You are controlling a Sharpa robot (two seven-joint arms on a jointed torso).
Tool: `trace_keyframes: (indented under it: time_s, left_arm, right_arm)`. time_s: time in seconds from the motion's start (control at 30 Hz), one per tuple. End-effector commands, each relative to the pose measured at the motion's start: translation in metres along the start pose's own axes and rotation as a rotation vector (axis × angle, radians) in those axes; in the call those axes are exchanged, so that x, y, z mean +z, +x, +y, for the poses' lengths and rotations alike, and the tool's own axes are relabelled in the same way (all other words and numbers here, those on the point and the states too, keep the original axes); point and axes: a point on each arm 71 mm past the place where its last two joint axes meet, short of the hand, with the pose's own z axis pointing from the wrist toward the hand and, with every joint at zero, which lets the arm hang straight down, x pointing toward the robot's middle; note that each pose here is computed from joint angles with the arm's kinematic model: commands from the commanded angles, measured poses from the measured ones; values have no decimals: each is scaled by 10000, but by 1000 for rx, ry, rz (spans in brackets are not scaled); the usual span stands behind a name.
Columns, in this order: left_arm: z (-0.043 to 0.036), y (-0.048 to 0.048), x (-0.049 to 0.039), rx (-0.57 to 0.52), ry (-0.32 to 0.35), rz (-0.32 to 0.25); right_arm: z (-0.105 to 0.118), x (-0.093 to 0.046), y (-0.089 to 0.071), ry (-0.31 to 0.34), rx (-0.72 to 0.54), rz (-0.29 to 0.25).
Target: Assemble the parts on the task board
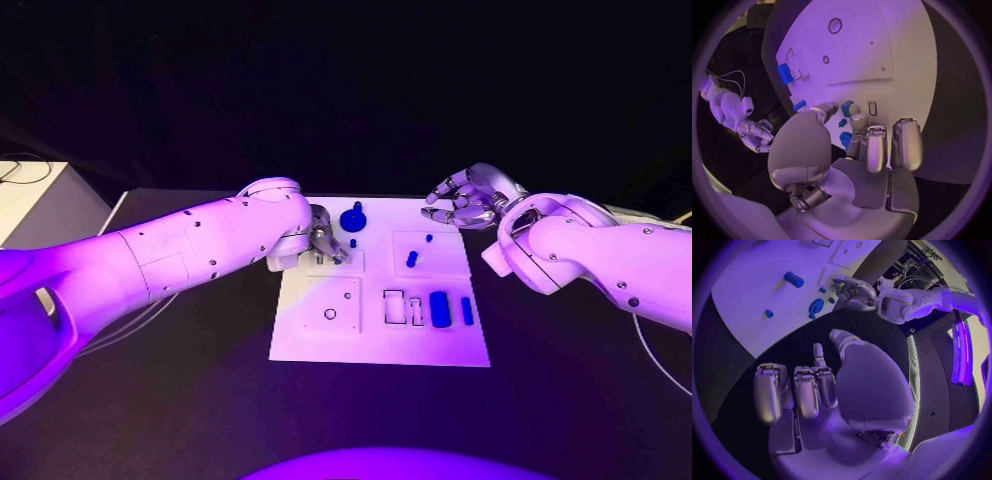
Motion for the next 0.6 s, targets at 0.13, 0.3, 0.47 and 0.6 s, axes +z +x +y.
trace_keyframes:
  time_s: [0.13, 0.3, 0.47, 0.6]
  left_arm:
    - [51, 49, 14, -1, -10, 0]
    - [66, 65, -10, -38, 4, 1]
    - [37, 85, -63, -117, 56, 4]
    - [7, 37, -123, -211, 117, -10]
  right_arm:
    - [8, -2, 2, -13, -9, 2]
    - [1, 0, -6, -13, -9, -1]
    - [-14, 7, -20, -11, -9, -8]
    - [-27, 12, -33, -10, -9, -14]
